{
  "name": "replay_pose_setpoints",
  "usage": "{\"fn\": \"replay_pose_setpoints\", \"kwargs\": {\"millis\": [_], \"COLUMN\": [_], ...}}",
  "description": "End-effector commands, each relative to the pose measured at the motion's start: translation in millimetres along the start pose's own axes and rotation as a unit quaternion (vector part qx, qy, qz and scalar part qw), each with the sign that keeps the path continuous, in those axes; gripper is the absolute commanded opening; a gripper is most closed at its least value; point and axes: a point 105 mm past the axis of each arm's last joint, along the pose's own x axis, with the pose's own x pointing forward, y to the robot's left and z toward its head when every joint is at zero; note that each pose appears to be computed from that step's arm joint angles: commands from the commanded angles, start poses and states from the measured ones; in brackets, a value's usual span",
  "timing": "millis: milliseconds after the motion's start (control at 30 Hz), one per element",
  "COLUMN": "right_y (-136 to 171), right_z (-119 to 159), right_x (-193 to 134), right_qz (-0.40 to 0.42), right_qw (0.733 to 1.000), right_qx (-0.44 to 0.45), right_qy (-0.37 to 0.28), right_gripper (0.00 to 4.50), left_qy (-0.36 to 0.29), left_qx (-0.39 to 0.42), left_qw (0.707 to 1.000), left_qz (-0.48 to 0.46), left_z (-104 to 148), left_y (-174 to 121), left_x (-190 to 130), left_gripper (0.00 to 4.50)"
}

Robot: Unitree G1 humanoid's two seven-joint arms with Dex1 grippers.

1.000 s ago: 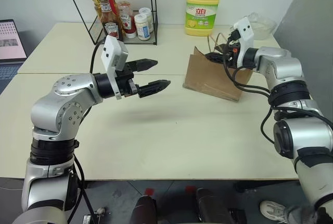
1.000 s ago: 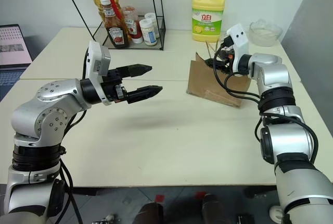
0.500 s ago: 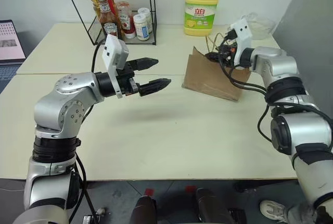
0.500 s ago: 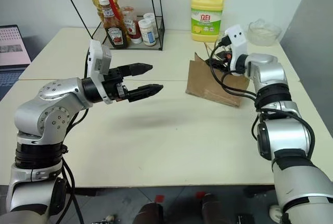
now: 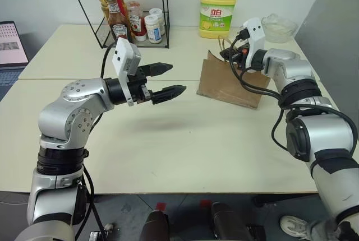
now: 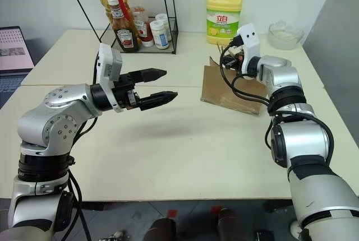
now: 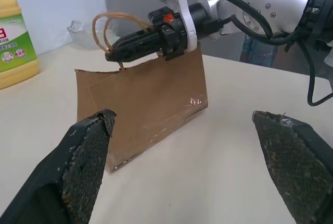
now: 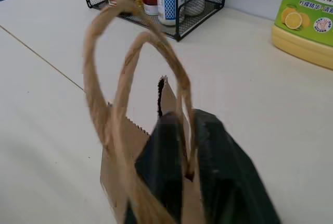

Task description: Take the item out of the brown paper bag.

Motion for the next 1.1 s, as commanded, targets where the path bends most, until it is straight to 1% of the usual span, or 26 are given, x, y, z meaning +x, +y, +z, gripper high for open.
{"fn": "replay_pose_setpoints", "kwargs": {"millis": [33, 300, 433, 567, 633, 767, 1100], "right_y": [2.1, 6.1, 15.9, 36.5, 48.9, 74.2, 127.2], "right_z": [30.6, 34.7, 49.8, 71.1, 74.5, 72.6, 65.7], "right_x": [-3.3, -4.9, -6.9, -7.5, -4.7, 4.0, 18.2], "right_qz": [0.009, 0.028, 0.064, 0.122, 0.149, 0.194, 0.294], "right_qw": [0.999, 0.998, 0.994, 0.986, 0.982, 0.974, 0.95], "right_qx": [-0.018, -0.014, -0.012, -0.016, -0.022, -0.031, -0.046], "right_qy": [-0.044, -0.055, -0.083, -0.116, -0.117, -0.109, -0.091], "right_gripper": [0.02, 0.02, 0.02, 0.02, 0.02, 0.02, 0.02], "left_qy": [-0.014, -0.015, -0.014, -0.015, -0.013, -0.007, 0.002], "left_qx": [0.026, 0.026, 0.022, 0.013, 0.007, -0.007, -0.036], "left_qw": [1.0, 1.0, 1.0, 1.0, 1.0, 0.999, 0.99], "left_qz": [0.003, 0.003, 0.002, 0.005, 0.01, 0.032, 0.14], "left_z": [13.4, 12.8, 11.5, 10.3, 8.7, 3.3, -9.1], "left_y": [-2.6, -3.4, -6.7, -11.2, -14.8, -21.5, -34.0], "left_x": [-4.0, -4.0, -6.5, -14.6, -20.6, -33.3, -68.8], "left_gripper": [4.5, 4.5, 4.5, 4.5, 4.5, 4.5, 4.5]}}
